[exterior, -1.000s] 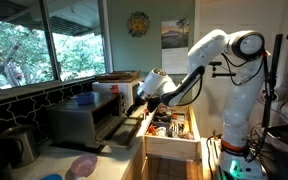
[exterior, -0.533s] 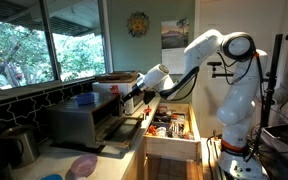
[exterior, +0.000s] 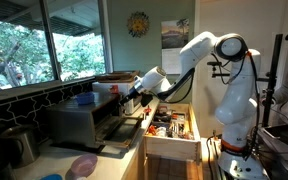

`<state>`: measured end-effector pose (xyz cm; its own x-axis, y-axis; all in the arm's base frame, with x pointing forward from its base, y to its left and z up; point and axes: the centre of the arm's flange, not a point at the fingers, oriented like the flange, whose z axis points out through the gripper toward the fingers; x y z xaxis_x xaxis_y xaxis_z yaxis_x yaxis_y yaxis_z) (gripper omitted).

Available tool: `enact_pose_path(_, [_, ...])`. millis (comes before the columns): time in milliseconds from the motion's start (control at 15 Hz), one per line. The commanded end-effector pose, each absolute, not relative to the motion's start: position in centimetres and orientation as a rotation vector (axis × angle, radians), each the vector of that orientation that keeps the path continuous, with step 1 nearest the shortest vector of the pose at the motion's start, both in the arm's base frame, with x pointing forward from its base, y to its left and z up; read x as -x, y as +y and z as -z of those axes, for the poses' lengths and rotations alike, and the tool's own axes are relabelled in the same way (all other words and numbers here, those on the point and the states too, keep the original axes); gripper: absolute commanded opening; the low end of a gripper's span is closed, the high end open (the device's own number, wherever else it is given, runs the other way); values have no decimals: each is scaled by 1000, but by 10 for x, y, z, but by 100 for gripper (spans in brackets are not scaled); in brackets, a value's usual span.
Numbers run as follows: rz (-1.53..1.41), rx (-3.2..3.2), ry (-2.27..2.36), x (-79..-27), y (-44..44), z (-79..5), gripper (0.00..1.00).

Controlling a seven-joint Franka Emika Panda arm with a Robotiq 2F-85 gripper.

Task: Slightly pull the rack out of the oven

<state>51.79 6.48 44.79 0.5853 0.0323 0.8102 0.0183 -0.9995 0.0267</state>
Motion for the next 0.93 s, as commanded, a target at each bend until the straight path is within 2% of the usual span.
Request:
enact_pose_path(0, [-1456, -2858, -45, -523, 62, -403, 100])
enact_pose_path(67, [-1421, -2805, 2, -518, 61, -443, 100])
enact_pose_path(267, [-1424, -2844, -37, -519, 58, -438, 100])
enact_pose_path(867, [-1351, -2668, -30, -569, 48, -392, 100])
